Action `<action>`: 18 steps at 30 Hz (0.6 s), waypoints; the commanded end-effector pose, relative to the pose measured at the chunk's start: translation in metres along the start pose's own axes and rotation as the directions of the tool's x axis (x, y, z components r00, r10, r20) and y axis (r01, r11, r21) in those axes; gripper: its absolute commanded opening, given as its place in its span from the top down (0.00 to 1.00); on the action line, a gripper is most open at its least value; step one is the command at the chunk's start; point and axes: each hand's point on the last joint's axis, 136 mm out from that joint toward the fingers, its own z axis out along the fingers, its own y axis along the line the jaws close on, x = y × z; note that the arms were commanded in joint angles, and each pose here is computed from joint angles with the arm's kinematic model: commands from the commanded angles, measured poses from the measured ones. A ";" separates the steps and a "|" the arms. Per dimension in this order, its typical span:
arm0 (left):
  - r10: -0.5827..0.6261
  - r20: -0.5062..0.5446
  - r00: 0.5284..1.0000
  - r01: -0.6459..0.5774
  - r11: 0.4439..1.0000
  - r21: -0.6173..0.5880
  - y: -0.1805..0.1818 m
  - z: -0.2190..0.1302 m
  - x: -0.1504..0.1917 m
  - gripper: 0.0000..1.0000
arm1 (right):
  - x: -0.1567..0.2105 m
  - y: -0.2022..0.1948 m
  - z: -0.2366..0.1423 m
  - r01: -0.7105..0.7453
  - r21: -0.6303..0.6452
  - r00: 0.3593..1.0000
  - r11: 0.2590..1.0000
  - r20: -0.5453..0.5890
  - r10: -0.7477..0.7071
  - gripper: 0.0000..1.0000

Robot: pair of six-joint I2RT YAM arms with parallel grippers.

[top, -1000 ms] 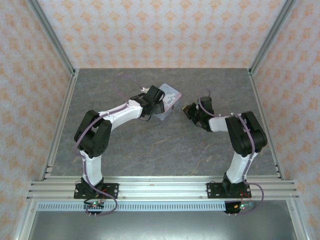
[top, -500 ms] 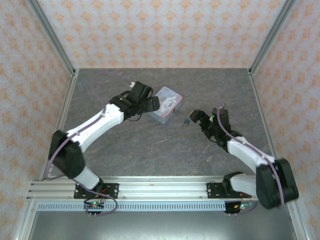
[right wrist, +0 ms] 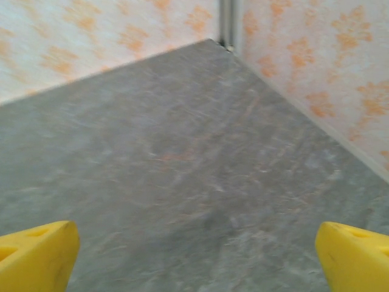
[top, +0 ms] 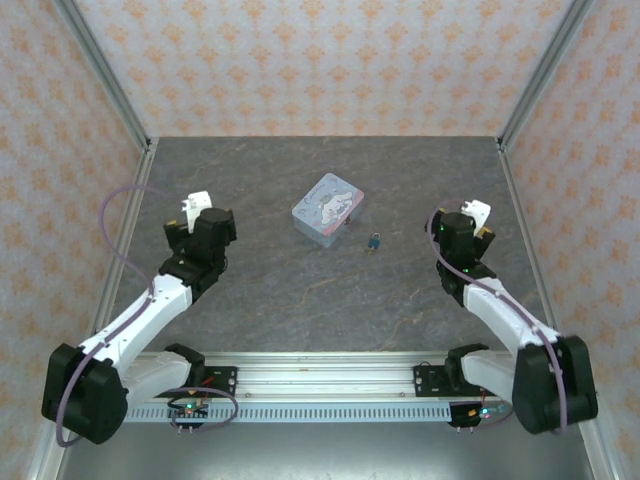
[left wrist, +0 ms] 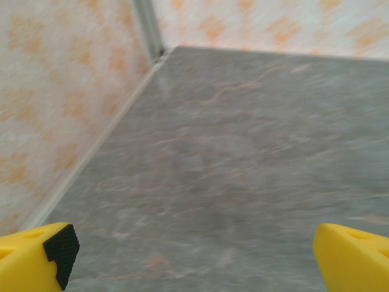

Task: Unlock the padlock with the key

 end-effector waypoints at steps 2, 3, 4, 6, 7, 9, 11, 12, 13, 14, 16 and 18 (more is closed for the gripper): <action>-0.021 0.120 0.993 0.026 0.999 -0.040 0.010 0.022 -0.002 0.00 | -0.009 -0.007 0.020 0.030 0.063 0.990 0.998 0.137 -0.039 0.01; -0.017 0.125 0.992 0.018 1.000 -0.012 0.005 0.027 0.005 0.00 | -0.004 -0.004 0.025 0.060 0.056 0.991 0.997 0.119 -0.067 0.01; -0.022 0.125 0.992 0.022 1.000 -0.005 0.004 0.033 0.010 0.00 | 0.002 -0.006 0.029 0.064 0.059 0.991 0.996 0.111 -0.071 0.01; -0.039 0.164 0.986 0.034 0.999 0.033 -0.002 0.040 0.017 0.00 | 0.022 -0.010 0.041 0.033 0.022 0.994 0.999 0.107 -0.036 0.01; -0.024 0.170 0.985 0.014 0.998 0.060 -0.009 0.045 0.019 0.00 | 0.025 -0.011 0.044 0.019 0.006 0.990 1.000 0.141 -0.020 0.01; -0.014 0.150 0.989 0.005 0.998 0.060 -0.014 0.059 0.029 0.00 | 0.040 0.007 0.053 0.075 -0.091 0.991 0.993 0.116 -0.064 0.01; -0.014 0.148 0.989 0.001 0.996 0.087 -0.022 0.071 0.041 0.00 | 0.044 0.013 0.063 0.090 -0.107 0.996 0.990 0.033 -0.086 0.00; -0.004 0.132 0.991 -0.007 0.997 0.083 -0.025 0.079 0.047 0.00 | 0.045 0.010 0.067 0.058 -0.140 0.998 0.988 0.000 -0.059 0.01; -0.013 0.130 0.991 0.001 0.996 0.093 -0.025 0.084 0.047 0.00 | 0.045 0.010 0.067 0.043 -0.165 0.999 0.985 0.010 -0.042 0.01; -0.030 0.075 0.997 0.020 0.991 0.131 -0.024 0.088 0.050 0.00 | 0.045 0.010 0.067 0.043 -0.165 0.999 0.985 0.018 -0.041 0.01; -0.041 0.086 0.995 0.028 0.989 0.147 -0.024 0.090 0.050 0.00 | 0.043 0.009 0.065 0.044 -0.160 0.999 0.986 0.013 -0.042 0.01; -0.041 0.086 0.995 0.028 0.989 0.146 -0.023 0.090 0.050 0.00 | 0.044 0.006 0.064 0.036 -0.149 0.999 0.988 0.024 -0.033 0.01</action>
